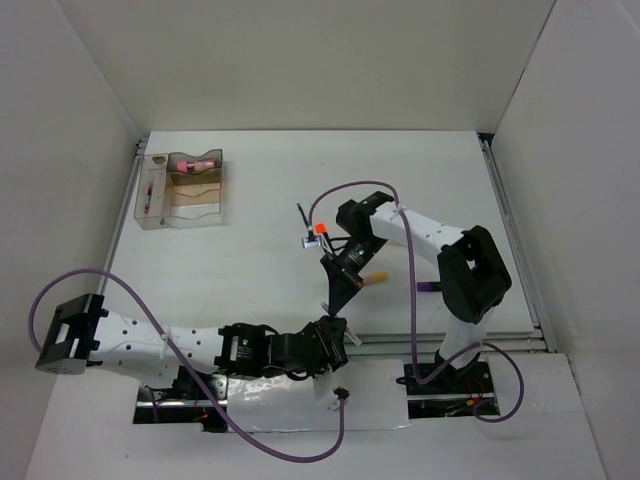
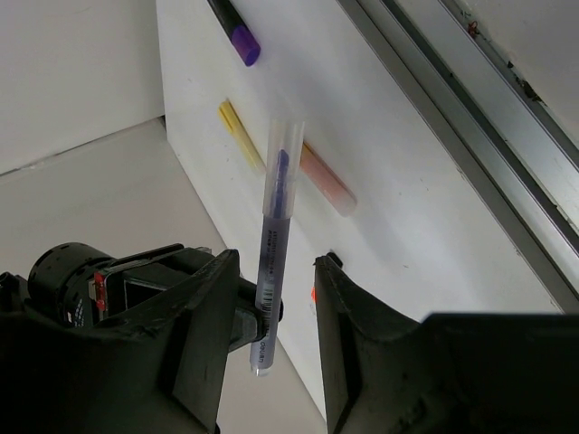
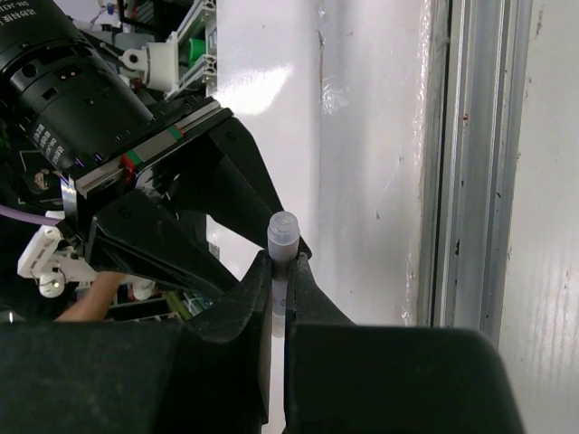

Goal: Sort the stationery into containers
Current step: Place the pen in the storage box, then pick up the pen from the center of the board.

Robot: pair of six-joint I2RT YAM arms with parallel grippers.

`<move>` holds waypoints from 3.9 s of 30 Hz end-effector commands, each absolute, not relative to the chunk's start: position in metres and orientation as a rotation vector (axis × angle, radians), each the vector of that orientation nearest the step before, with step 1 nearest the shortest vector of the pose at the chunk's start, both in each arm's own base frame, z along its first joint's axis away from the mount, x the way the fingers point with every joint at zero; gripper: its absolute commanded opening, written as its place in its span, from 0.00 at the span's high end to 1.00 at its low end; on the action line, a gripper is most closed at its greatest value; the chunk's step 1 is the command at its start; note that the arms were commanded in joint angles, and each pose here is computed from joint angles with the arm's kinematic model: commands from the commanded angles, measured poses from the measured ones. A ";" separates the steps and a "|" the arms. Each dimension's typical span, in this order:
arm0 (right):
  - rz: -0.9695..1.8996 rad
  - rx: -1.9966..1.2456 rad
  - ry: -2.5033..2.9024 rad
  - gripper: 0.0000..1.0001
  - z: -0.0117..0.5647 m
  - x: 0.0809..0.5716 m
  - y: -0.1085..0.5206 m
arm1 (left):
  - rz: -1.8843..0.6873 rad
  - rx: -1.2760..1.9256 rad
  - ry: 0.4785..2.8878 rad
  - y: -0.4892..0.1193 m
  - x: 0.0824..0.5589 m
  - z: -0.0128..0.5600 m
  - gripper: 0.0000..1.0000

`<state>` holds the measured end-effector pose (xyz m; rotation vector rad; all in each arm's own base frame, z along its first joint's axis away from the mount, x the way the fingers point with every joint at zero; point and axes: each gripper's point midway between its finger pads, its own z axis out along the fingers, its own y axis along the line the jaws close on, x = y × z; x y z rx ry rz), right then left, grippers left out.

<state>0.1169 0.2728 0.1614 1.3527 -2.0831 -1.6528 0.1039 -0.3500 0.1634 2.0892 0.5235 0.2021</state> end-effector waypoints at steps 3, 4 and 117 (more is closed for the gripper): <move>-1.628 1.290 -2.050 0.99 0.182 0.100 0.267 | 0.187 2.036 0.530 -0.360 0.103 0.176 0.50; -1.625 1.292 -2.050 0.99 0.182 0.100 0.267 | 0.190 2.039 0.531 -0.361 0.103 0.175 0.56; -0.465 1.109 -3.390 0.30 0.077 0.428 0.342 | -0.432 0.037 2.126 0.078 0.405 0.269 0.09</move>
